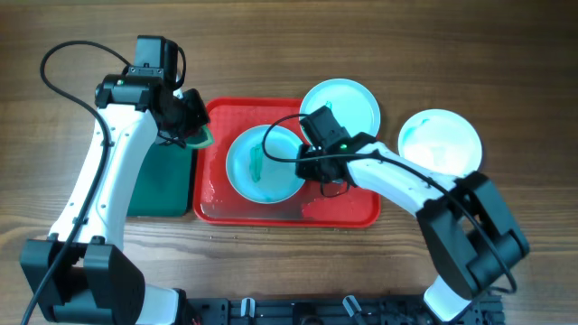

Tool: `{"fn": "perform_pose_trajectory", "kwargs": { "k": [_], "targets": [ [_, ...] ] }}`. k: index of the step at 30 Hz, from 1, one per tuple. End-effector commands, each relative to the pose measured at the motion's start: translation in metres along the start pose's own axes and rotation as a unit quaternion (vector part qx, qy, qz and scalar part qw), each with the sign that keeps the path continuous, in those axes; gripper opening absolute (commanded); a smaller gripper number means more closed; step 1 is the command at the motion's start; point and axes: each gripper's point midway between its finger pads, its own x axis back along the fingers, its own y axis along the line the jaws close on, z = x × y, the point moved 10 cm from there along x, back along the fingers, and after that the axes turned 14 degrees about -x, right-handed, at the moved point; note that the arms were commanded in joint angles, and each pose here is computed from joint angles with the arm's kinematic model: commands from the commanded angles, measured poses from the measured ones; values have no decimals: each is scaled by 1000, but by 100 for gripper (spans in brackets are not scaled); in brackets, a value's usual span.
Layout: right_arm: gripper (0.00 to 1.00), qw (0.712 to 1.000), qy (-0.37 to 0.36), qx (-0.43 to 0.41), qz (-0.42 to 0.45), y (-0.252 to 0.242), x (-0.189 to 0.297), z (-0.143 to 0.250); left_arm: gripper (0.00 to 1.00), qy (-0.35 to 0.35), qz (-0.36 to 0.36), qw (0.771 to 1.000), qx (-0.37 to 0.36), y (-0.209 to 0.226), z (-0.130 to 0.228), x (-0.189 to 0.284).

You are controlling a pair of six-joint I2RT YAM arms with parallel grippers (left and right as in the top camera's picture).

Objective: Clean dirty plates on tray and stack at the side
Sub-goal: 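Reach the right gripper to the lower plate and grasp its rim, then drag the plate toward the tray center and bring the sponge over it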

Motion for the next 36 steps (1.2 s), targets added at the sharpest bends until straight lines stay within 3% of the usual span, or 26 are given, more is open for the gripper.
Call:
{"fn": "perform_pose_trajectory", "kwargs": {
  "k": [1,7,14,21,27,36],
  "targets": [
    [32,999,15,40,-20,9,1,-5,4,-6,7,1000,4,-4,0,2],
    [33,999,10,48,-20,3,2,-16,4,-5,15,1000,-21,-18,9,-18],
    [4,997,33,51,-36,4,-13,-14,4,6,22,998,-51,-36,19,-40],
    [4,994,71,54,-57,3,-27,-10,4,39,14,997,-72,-38,21,-61],
    [4,993,77,61,-63,4,-26,-10,4,82,14,985,-153,-50,31,-88],
    [4,993,80,62,-65,4,-26,-9,4,153,-81,966,-193,-53,52,-125]
  ]
}}
